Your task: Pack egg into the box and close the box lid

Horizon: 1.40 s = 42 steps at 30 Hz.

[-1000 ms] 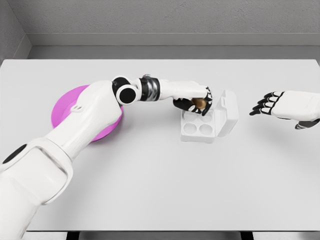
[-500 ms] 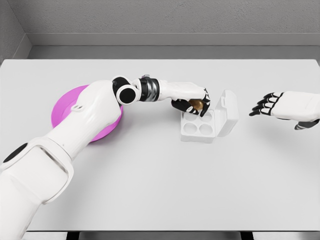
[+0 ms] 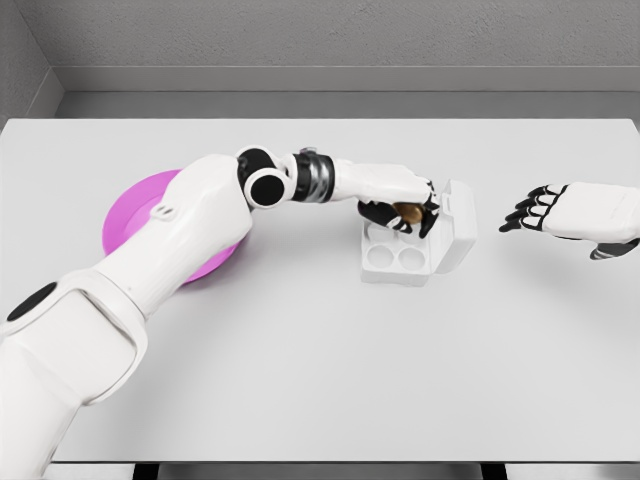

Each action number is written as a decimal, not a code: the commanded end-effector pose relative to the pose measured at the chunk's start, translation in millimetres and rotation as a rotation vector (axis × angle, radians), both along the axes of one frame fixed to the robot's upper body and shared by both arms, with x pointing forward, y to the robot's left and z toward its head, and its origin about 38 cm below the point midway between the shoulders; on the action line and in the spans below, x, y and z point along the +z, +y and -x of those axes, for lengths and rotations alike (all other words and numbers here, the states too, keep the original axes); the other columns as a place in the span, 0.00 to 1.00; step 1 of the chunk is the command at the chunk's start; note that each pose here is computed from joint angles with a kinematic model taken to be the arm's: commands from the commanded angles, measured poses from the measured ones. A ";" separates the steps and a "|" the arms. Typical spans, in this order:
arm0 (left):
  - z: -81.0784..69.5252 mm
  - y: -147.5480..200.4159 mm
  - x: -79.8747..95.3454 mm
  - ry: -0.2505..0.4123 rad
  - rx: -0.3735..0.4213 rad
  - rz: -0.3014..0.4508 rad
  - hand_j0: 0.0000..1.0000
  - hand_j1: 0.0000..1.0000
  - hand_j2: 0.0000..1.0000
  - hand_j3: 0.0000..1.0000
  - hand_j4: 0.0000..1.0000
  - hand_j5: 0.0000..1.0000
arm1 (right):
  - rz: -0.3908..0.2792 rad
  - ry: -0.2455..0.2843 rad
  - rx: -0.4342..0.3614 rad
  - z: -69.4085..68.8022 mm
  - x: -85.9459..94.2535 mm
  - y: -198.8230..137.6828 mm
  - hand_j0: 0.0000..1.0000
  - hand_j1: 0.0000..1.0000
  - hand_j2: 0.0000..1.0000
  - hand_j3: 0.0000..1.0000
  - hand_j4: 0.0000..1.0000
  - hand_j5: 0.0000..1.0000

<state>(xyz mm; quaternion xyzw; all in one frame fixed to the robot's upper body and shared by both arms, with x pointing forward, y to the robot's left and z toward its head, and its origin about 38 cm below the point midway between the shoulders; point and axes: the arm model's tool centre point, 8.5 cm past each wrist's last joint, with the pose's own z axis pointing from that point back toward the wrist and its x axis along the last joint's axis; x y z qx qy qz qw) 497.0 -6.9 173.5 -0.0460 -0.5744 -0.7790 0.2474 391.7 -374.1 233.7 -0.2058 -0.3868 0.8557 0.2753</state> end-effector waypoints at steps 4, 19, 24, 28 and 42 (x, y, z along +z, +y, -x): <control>3.1 -3.1 -2.4 0.001 -0.011 -0.007 0.34 0.34 0.34 0.34 0.34 0.34 | -0.003 -0.001 -0.003 -0.1 1.0 -0.4 1.00 1.00 1.00 1.00 1.00 1.00; 4.8 -4.3 -4.7 0.001 -0.018 -0.017 0.36 0.36 0.36 0.36 0.36 0.36 | 0.012 0.002 -0.011 1.8 2.0 -5.8 1.00 1.00 1.00 1.00 1.00 1.00; 7.5 -5.4 -10.1 0.003 -0.027 -0.033 0.36 0.36 0.36 0.36 0.36 0.36 | 0.012 0.002 -0.011 1.8 2.0 -5.8 1.00 1.00 1.00 1.00 1.00 1.00; 7.9 -5.9 -10.2 0.002 -0.029 -0.034 0.40 0.40 0.40 0.40 0.40 0.40 | 0.013 0.004 -0.010 2.0 1.5 -5.7 1.00 1.00 1.00 1.00 1.00 1.00; 8.1 -6.0 -10.5 0.002 -0.030 -0.035 0.57 0.57 0.57 0.57 0.57 0.57 | 0.011 0.001 -0.007 1.9 2.1 -4.2 1.00 1.00 1.00 1.00 1.00 1.00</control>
